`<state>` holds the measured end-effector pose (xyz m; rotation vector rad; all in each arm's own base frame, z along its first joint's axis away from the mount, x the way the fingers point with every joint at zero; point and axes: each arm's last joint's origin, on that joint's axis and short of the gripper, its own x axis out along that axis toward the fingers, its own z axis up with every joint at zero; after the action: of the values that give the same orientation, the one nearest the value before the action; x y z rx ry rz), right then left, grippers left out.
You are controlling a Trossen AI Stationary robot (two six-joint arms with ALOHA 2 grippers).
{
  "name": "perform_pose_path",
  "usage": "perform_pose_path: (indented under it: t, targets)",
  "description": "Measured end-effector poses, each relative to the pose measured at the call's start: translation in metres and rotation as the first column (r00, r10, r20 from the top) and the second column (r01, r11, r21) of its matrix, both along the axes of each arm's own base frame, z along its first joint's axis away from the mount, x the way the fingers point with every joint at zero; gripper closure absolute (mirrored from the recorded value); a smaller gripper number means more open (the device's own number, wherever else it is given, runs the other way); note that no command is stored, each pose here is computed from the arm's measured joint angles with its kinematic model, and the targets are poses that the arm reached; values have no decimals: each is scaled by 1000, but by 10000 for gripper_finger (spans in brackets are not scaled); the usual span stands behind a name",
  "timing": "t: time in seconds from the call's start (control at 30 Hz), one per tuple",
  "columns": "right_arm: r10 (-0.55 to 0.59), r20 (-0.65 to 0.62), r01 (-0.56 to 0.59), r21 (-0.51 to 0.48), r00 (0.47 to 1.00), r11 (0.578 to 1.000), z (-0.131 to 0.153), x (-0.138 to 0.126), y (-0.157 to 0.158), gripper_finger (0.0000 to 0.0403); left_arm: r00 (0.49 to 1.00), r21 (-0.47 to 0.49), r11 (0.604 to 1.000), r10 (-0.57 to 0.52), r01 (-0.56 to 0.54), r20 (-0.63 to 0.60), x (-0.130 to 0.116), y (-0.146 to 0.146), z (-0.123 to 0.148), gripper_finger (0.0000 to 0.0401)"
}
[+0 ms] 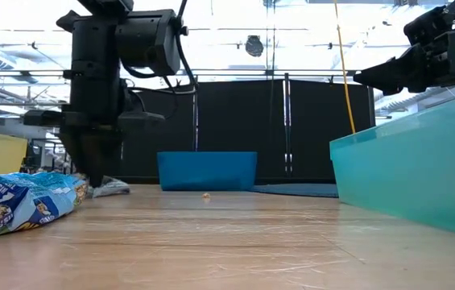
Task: Pick and place Granola Bars by type
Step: Put the blue granola bar into the yellow bin
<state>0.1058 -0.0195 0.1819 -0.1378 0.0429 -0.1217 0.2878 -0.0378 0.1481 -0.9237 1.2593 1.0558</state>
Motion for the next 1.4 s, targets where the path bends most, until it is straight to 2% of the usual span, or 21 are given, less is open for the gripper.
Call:
perform_pose_path:
  t: [0.17, 0.3, 0.5, 0.7, 0.83, 0.97, 1.1, 1.23, 1.4]
  targets:
    - [0, 0, 0, 0, 1000, 1000, 0, 0, 0, 277, 998, 27, 998, -56, 55, 12, 6, 0, 7, 386]
    - [0, 0, 0, 0, 1000, 1000, 0, 0, 0, 277, 990, 55, 991, -128, 124, 62, 13, -1, 23, 394]
    - [0, -1, 0, 0, 1000, 1000, 0, 0, 0, 277, 983, 69, 983, -177, 173, 58, 10, -12, 63, 395]
    - [0, 0, 0, 0, 1000, 1000, 0, 0, 0, 277, 989, 14, 989, -147, 147, -23, -6, -46, 104, 390]
    - [0, 0, 0, 0, 1000, 1000, 0, 0, 0, 277, 994, 27, 997, -71, 73, -89, -24, -72, 121, 395]
    - [0, 0, 0, 0, 1000, 1000, 0, 0, 0, 277, 989, 70, 997, 31, -21, -142, -46, -99, 125, 386]
    - [0, 0, 0, 0, 1000, 1000, 0, 0, 0, 277, 978, 96, 989, 130, -115, -166, -68, -124, 121, 395]
    - [0, 0, 0, 0, 1000, 1000, 0, 0, 0, 277, 958, 115, 971, 228, -210, -177, -87, -143, 114, 387]
    - [0, 0, 0, 0, 1000, 1000, 0, 0, 0, 277, 932, 106, 945, 324, -309, -164, -101, -160, 107, 393]
